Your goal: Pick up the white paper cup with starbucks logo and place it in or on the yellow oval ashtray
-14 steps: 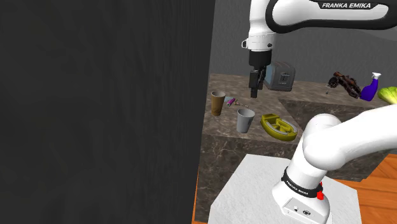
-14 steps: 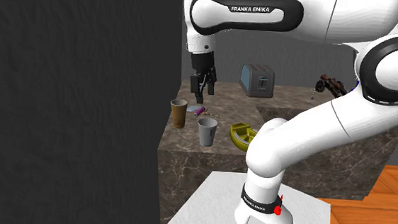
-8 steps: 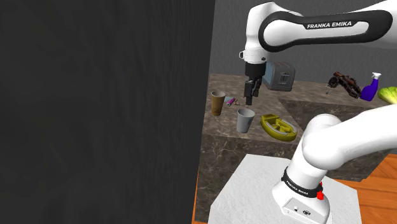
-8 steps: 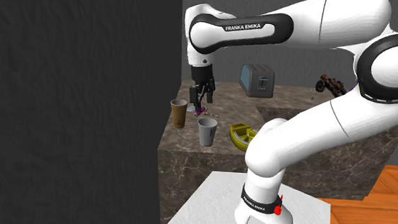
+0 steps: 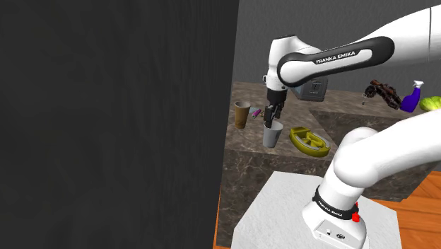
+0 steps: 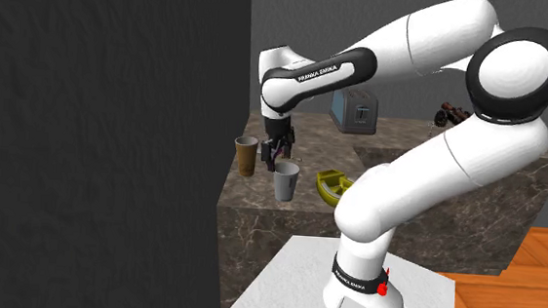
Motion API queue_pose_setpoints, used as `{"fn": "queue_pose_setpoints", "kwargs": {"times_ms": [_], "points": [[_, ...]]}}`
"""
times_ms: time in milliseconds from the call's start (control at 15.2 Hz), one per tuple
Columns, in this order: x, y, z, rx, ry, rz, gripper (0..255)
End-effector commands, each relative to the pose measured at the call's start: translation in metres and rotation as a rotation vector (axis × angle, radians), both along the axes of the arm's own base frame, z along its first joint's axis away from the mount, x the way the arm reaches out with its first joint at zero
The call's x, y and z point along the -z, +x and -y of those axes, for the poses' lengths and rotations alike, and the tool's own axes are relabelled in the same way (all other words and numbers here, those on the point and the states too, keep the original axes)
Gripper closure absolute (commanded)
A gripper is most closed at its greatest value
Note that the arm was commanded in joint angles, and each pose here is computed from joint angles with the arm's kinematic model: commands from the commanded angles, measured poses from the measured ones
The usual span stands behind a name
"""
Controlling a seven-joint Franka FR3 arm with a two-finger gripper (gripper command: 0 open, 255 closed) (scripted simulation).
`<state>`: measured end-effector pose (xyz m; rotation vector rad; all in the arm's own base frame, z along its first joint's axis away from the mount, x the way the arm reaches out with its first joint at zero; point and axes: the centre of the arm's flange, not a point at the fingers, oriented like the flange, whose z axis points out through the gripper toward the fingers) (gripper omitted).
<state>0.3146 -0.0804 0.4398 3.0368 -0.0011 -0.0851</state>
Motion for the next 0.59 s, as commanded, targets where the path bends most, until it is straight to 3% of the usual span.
{"fn": "queue_pose_setpoints", "kwargs": {"times_ms": [0,198,528], "points": [[0.019,0.007,0.013,0.015,-0.011,0.019,0],[0.047,0.016,0.031,0.036,-0.025,0.041,0],[0.073,0.016,0.034,0.036,-0.025,0.041,0]]}}
